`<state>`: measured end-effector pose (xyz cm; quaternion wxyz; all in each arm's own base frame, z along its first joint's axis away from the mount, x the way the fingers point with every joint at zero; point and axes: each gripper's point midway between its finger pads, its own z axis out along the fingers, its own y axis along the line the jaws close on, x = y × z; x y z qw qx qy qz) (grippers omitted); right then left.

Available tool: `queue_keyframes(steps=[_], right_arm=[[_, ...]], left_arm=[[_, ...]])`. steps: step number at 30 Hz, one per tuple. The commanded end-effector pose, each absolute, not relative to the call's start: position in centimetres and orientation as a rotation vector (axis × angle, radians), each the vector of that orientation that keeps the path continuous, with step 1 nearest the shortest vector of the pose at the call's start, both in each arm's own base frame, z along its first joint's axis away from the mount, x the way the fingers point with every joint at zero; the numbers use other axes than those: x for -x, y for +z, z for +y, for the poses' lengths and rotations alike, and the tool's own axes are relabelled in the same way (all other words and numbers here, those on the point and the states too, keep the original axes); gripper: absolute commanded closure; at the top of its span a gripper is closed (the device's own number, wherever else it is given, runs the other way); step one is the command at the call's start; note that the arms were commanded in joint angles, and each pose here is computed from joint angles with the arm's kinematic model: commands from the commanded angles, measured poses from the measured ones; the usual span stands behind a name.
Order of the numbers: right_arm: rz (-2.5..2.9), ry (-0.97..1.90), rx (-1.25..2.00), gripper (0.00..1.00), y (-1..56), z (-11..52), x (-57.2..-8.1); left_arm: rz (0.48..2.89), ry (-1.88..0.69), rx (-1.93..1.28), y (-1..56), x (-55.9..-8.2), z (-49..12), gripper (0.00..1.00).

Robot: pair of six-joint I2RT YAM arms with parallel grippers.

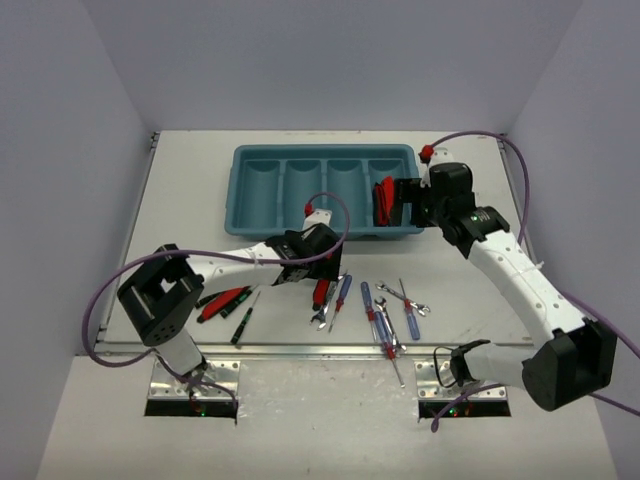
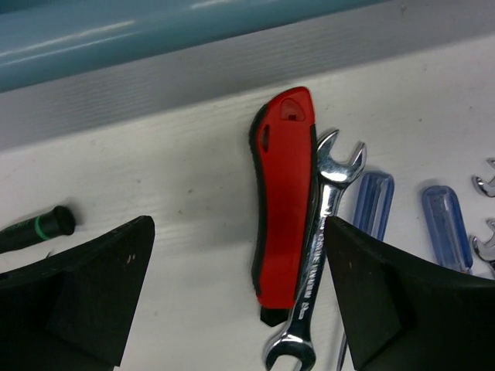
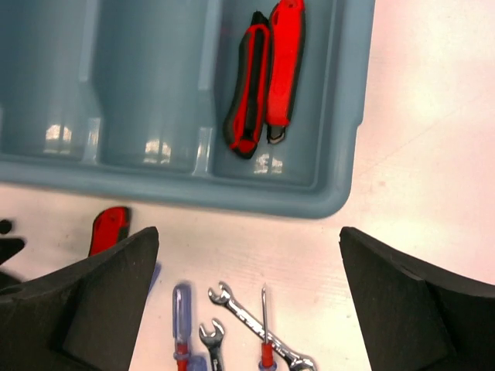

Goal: Sort the tools into containers

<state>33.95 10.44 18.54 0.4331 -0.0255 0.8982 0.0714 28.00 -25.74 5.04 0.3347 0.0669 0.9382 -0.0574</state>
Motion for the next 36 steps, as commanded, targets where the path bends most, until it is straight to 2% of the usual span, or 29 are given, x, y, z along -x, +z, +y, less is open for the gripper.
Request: queue_keyframes(steps=[1,6,11,15,17,19,22,24,31,36], right_arm=[[2.190,0.262,0.126,0.01,19.0,11.5,-33.1],[2.193,0.291,0.153,0.01,18.8,11.9,-32.9],[2.204,0.313,0.166,0.01,18.2,12.3,-32.8],[2.201,0.313,0.170,0.01,18.2,12.3,-32.7],[2.194,0.313,0.169,0.01,18.3,12.3,-32.7],[2.190,0.336,0.181,0.01,18.3,12.6,-32.6],[2.181,0.390,0.206,0.01,18.5,13.4,-32.3],[2.168,0.432,0.227,0.01,18.7,14.0,-32.0],[2.046,0.681,0.329,0.01,20.9,17.0,-29.5],[1.884,1.005,0.430,0.02,23.2,20.1,-25.0]], left_arm=[[2.408,-0.235,-0.185,5.4,-29.7,-28.8,0.20],[2.453,-0.216,-0.191,3.2,-29.7,-29.3,0.32],[2.470,-0.190,-0.181,2.2,-29.7,-29.1,0.52],[2.480,-0.174,-0.182,1.7,-29.6,-28.9,0.61],[2.483,-0.155,-0.178,1.6,-29.5,-28.5,0.72],[2.485,-0.146,-0.178,1.6,-29.4,-28.3,0.78],[2.486,-0.134,-0.160,2.1,-29.0,-27.7,0.97],[2.470,-0.163,-0.142,3.2,-28.8,-27.6,1.00],[2.380,-0.327,-0.097,8.9,-27.4,-27.6,1.00],[2.248,-0.542,-0.024,14.8,-26.9,-28.3,1.00]])
